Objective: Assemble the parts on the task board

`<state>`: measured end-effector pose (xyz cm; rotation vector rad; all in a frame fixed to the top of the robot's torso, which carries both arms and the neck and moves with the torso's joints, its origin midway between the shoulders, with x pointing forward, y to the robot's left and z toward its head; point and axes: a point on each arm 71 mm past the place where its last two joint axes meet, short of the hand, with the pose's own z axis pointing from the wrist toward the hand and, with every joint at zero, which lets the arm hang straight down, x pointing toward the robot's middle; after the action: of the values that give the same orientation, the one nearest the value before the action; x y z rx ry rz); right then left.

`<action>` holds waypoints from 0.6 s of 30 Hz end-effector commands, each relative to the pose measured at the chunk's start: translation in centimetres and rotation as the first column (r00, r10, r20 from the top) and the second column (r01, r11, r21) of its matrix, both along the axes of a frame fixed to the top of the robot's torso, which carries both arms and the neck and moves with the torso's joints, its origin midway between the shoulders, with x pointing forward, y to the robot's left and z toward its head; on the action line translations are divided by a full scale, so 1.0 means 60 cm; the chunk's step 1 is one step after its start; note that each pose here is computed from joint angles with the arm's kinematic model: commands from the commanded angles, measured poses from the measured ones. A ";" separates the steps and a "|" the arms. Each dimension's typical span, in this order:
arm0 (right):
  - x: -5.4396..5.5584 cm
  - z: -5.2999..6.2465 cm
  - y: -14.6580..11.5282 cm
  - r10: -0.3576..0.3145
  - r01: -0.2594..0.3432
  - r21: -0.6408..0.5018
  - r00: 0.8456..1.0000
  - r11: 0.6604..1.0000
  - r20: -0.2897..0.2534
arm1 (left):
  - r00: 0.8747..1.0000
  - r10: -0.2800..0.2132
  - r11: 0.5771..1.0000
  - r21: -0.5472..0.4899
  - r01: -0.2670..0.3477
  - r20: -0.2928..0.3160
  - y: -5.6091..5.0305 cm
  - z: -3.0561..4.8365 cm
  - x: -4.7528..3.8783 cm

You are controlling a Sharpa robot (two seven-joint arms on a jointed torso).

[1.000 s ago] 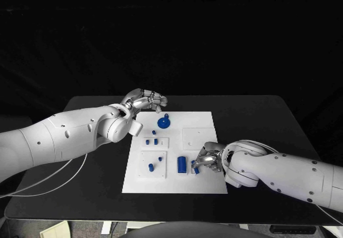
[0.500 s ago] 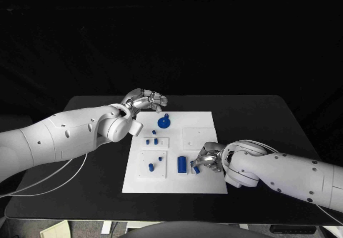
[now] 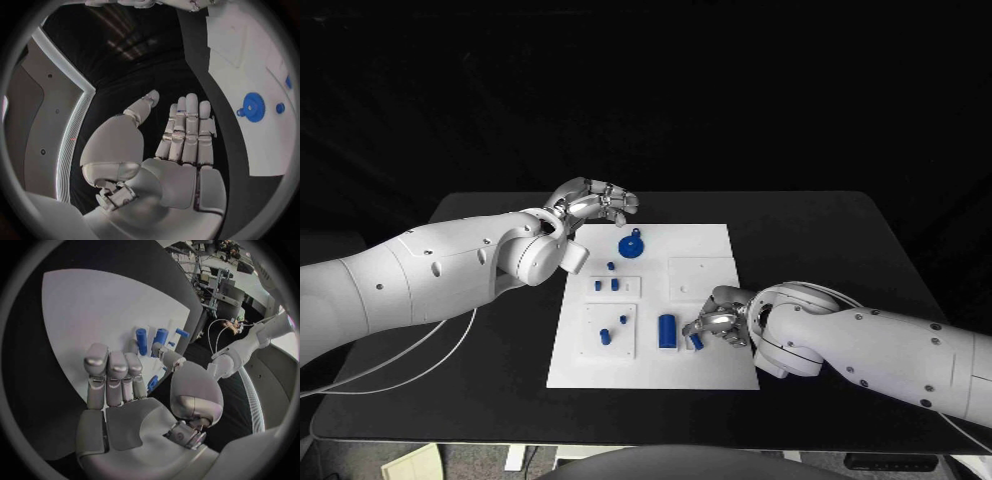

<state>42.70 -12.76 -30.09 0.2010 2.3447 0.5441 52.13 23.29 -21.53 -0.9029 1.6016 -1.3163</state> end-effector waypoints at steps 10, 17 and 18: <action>-0.006 0.001 0.004 0.028 -0.028 0.015 1.000 1.000 -0.010 | 1.000 -0.016 1.000 -0.005 0.016 0.004 -0.004 0.001 -0.001; -0.008 0.002 0.004 0.030 -0.029 0.017 1.000 0.999 -0.011 | 1.000 -0.016 1.000 -0.004 0.016 0.004 -0.004 0.001 -0.001; -0.008 0.002 0.004 0.030 -0.030 0.018 0.999 0.999 -0.010 | 1.000 -0.016 1.000 -0.004 0.016 0.005 -0.004 0.001 -0.001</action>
<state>42.46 -12.87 -30.00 0.1989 2.3468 0.5516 52.14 23.30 -21.53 -0.9027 1.6020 -1.3155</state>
